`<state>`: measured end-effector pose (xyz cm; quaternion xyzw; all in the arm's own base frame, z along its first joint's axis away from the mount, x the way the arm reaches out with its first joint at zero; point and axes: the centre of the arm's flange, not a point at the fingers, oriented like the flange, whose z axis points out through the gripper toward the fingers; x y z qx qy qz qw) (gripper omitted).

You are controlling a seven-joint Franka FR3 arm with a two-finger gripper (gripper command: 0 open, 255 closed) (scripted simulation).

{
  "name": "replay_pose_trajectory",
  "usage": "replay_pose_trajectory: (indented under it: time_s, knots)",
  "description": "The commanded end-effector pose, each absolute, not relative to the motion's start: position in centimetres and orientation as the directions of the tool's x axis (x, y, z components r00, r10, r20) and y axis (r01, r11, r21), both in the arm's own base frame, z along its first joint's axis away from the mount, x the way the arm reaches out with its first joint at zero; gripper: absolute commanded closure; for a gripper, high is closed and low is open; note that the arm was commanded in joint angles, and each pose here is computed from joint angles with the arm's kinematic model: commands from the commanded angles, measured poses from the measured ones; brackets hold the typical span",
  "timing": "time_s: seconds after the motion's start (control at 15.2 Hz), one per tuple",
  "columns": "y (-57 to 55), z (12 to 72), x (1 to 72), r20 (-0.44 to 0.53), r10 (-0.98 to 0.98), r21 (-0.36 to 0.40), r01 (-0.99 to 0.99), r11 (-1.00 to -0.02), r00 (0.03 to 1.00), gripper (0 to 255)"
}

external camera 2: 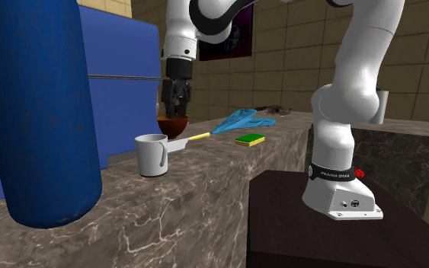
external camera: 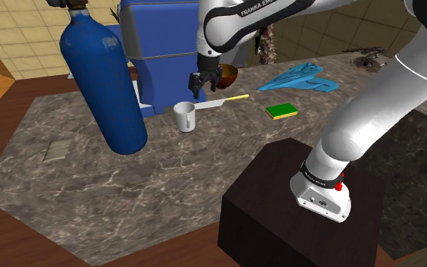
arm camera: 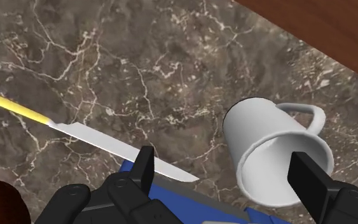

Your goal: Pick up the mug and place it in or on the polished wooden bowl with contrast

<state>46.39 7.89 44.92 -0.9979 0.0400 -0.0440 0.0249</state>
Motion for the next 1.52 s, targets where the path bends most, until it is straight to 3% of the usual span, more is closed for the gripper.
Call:
replay_pose_trajectory:
  time_s: [0.0, 0.66, 1.25, 1.32, 1.45]
  knots:
    - [9.1, 43.2, 48.3, 0.087, -0.090, -0.060, -0.085, -0.995, 0.992, 0]
    - [10.6, 37.1, 51.2, 0.087, -0.100, -0.067, -0.094, -0.993, 0.991, 0]
    - [10.7, 36.8, 51.3, 0.087, -0.100, -0.067, -0.094, -0.993, 0.991, 0]
    - [10.7, 36.8, 51.3, 0.087, -0.100, -0.067, -0.094, -0.993, 0.991, 255]
    - [10.7, 36.8, 51.3, 0.087, -0.100, -0.067, -0.094, -0.993, 0.991, 255]
